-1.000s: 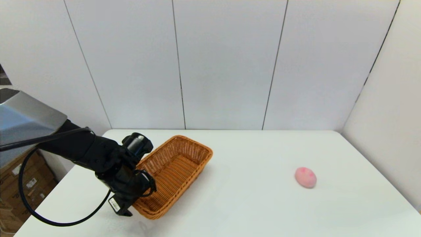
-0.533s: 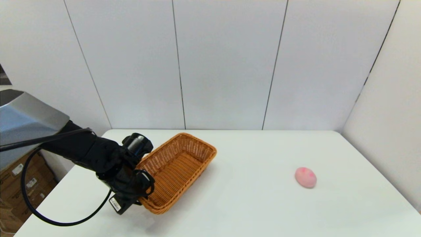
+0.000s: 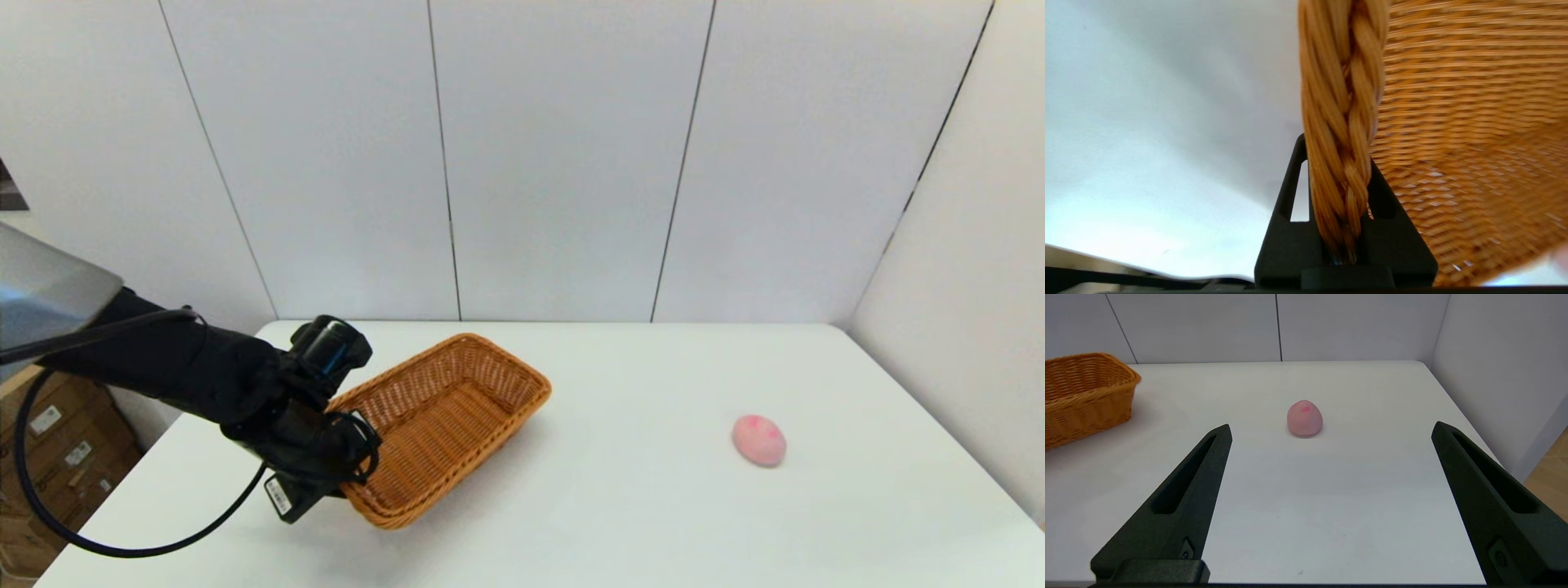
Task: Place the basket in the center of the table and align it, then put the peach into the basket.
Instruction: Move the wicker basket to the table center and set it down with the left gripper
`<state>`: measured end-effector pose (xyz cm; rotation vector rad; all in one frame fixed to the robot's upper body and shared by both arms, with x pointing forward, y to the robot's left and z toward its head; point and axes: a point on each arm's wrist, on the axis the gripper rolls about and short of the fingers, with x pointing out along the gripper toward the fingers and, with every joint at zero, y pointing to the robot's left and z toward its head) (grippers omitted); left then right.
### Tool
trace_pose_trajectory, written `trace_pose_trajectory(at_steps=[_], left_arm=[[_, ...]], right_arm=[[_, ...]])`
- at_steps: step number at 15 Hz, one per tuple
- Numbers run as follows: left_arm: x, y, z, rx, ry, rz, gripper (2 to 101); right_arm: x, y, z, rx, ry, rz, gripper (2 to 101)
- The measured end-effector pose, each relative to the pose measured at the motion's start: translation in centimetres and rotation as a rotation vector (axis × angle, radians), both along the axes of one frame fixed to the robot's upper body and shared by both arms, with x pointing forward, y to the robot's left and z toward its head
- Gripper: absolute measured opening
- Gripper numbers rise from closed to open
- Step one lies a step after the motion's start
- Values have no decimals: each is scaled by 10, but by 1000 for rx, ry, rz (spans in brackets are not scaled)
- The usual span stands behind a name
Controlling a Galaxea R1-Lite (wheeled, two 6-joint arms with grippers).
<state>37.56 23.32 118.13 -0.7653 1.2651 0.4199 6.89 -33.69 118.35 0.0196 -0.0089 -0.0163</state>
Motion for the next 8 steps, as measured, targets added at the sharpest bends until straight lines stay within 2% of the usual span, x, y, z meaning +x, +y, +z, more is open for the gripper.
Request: trace_pose_trajectory(at_steps=[5, 8], left_arm=[[-22, -13, 49, -112, -168, -321, 140], [-19, -18, 56, -176, -247, -418, 139]], right_arm=[[0, 0, 0, 0, 0, 0, 971], [0, 0, 0, 0, 0, 0, 971]])
